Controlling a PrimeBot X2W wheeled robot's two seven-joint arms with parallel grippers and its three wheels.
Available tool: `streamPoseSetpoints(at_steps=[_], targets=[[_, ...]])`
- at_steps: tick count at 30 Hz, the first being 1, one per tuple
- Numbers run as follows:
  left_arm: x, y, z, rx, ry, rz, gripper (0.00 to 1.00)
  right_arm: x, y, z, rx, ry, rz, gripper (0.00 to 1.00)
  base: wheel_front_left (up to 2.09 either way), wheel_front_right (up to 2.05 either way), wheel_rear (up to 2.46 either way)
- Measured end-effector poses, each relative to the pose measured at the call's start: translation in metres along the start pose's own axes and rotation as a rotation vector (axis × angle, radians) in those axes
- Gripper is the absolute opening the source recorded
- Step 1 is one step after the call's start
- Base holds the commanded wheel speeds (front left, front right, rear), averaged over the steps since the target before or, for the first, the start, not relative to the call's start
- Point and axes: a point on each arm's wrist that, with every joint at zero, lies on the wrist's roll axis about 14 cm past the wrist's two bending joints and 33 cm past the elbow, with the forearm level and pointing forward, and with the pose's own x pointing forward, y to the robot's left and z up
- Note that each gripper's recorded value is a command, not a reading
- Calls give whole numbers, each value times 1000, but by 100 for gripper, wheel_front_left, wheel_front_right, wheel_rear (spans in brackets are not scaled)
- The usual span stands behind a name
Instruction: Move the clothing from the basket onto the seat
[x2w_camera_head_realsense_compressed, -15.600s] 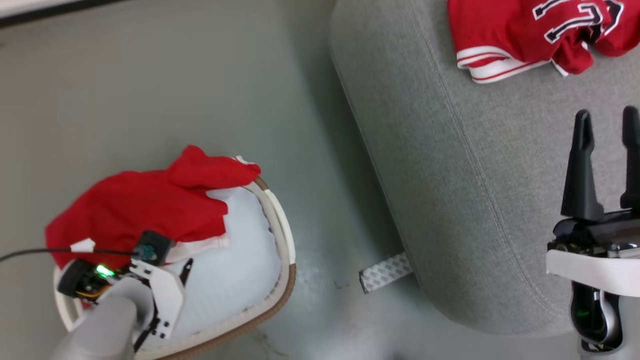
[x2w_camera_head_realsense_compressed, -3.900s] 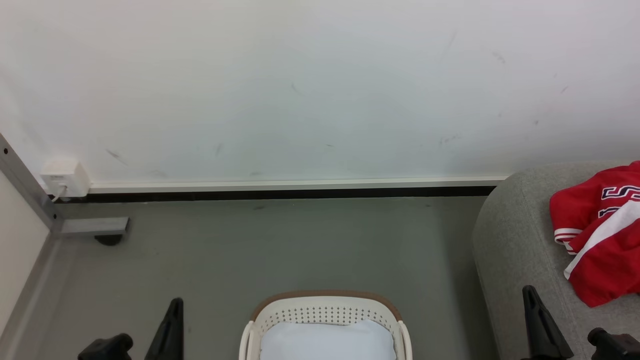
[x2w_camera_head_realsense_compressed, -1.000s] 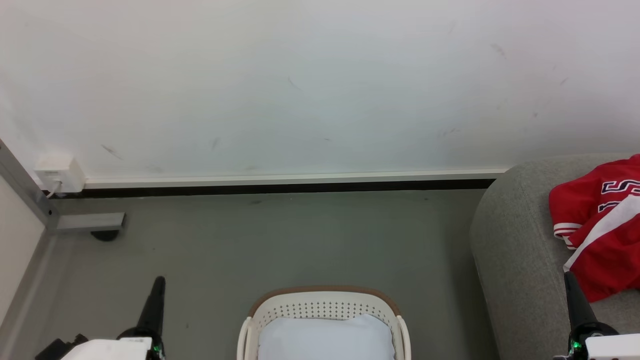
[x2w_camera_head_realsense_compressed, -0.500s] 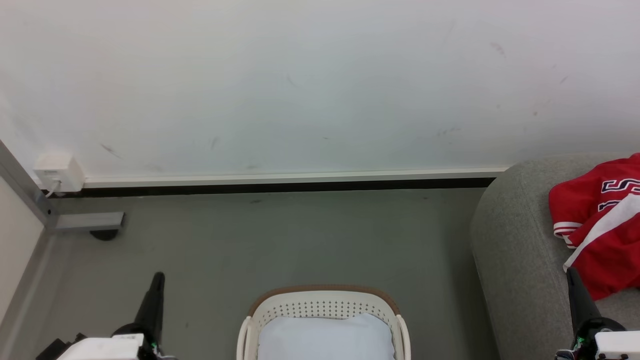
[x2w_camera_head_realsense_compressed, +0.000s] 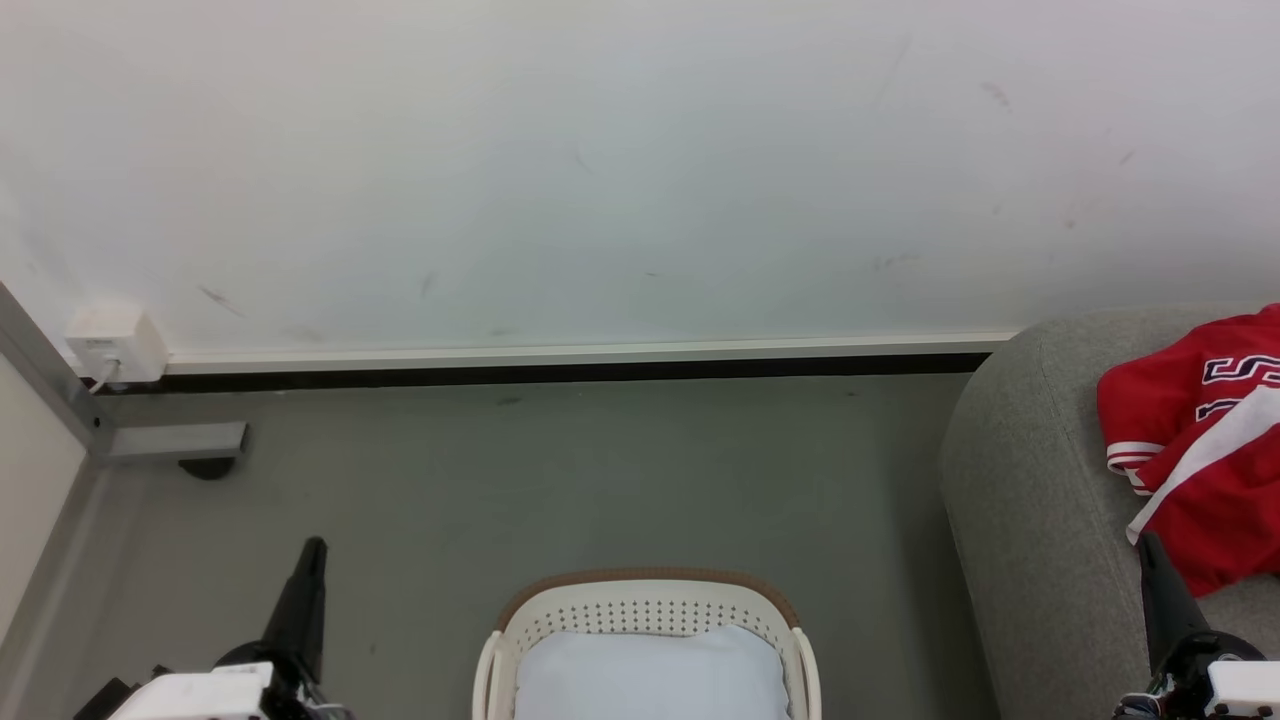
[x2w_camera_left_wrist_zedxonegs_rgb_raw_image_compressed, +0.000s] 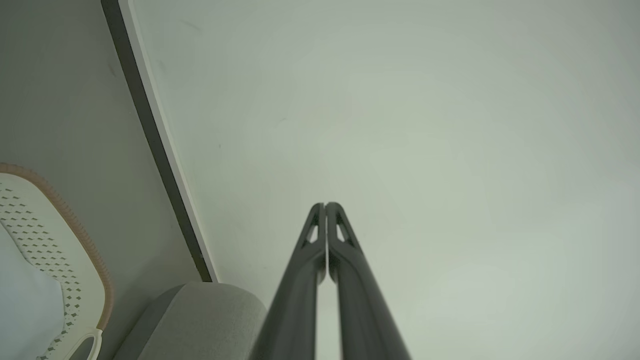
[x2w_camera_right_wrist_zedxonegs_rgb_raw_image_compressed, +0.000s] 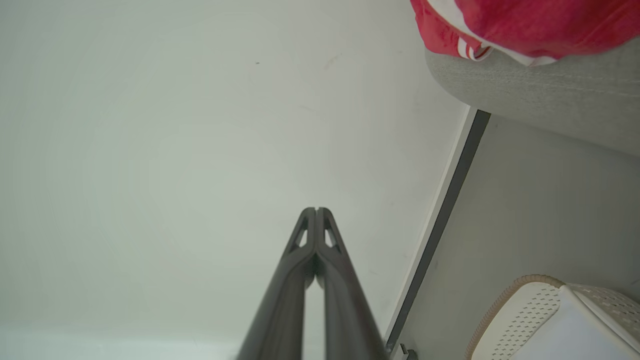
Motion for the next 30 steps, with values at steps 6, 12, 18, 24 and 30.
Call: streamPoseSetpoints(at_steps=[6,12,18,24,30], targets=[[0,-1,0,-9,-1,-2,0,0,0,1,11,-3,2,0,0,0,0],[0,-1,0,-9,-1,-2,0,0,0,1,12,-3,2,0,0,0,0],[0,-1,0,-9,-1,-2,0,0,0,0,12,0,2,0,0,0,0],[0,-1,0,-9,-1,-2,0,0,0,0,13,-1,2,0,0,0,0],[0,-1,0,-9,-1,-3,0,0,0,0,13,0,2,0,0,0,0]])
